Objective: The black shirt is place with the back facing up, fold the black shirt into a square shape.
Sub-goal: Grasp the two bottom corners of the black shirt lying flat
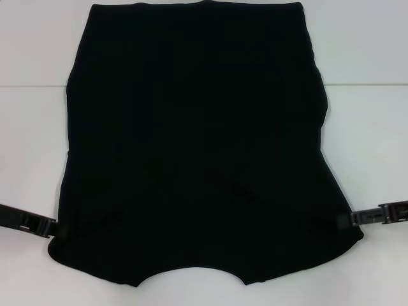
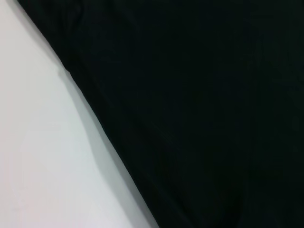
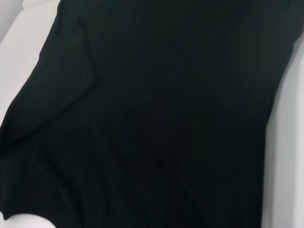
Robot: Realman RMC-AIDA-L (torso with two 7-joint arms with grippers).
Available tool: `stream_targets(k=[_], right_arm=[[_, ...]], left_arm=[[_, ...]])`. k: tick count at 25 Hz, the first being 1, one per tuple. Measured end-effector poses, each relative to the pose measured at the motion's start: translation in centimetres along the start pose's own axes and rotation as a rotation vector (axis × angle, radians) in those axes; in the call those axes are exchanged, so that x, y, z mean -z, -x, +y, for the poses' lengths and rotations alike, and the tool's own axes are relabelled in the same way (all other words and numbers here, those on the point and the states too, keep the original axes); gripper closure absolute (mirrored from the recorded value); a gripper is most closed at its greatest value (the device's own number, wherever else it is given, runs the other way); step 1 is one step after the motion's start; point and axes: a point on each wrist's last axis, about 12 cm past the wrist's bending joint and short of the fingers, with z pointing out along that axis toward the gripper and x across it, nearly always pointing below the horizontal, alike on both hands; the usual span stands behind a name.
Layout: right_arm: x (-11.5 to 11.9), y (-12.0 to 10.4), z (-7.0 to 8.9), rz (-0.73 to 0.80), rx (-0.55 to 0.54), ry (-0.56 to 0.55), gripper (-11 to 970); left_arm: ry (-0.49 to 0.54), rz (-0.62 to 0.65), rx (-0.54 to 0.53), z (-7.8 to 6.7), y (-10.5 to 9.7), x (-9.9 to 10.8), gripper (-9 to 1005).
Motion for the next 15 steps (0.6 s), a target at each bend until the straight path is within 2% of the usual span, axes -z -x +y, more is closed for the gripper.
stream_targets(k=[10, 15], right_arm=[[-1.2, 0.0, 0.6, 0.065, -0.003, -0.01, 91], [-1.3, 0.0, 0.8, 0.068, 0.024, -0.003, 219]], left_arm=[[0.003, -0.003, -0.001, 0.0, 0.1, 0.0, 998], [0.004, -0.003, -0.002, 0.1, 0.1, 0.0, 998]])
